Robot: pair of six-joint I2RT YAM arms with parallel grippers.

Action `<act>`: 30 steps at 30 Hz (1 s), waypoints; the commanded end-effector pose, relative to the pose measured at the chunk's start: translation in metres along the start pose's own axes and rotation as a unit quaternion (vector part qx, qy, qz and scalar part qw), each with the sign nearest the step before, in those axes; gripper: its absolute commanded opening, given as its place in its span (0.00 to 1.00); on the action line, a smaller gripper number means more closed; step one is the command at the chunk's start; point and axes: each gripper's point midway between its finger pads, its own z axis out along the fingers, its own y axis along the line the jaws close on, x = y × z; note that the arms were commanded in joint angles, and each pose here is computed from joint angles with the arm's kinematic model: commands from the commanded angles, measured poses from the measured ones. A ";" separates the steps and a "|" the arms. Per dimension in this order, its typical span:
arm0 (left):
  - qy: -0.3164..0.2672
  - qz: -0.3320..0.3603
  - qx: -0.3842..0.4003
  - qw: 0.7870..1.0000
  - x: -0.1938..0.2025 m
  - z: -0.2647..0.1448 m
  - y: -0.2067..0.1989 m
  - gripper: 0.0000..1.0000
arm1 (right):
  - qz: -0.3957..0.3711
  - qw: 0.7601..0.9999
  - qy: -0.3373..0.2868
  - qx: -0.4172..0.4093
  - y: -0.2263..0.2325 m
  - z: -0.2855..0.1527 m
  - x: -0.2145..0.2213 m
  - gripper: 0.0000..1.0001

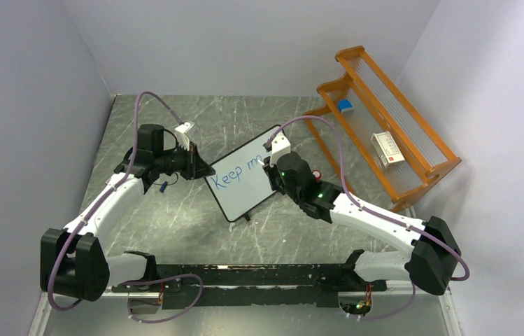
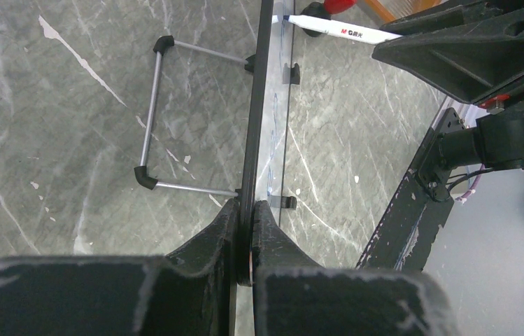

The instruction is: Write a sentence on the whiteboard

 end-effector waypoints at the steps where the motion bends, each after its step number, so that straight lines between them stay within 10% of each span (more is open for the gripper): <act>1: 0.045 -0.008 -0.056 0.997 0.027 0.003 0.025 0.05 | 0.002 1.000 0.009 0.006 -0.004 -0.005 0.006 0.00; 30: 0.047 -0.010 -0.052 0.997 0.028 0.004 0.024 0.05 | 0.016 0.999 -0.027 0.028 -0.027 -0.004 -0.011 0.00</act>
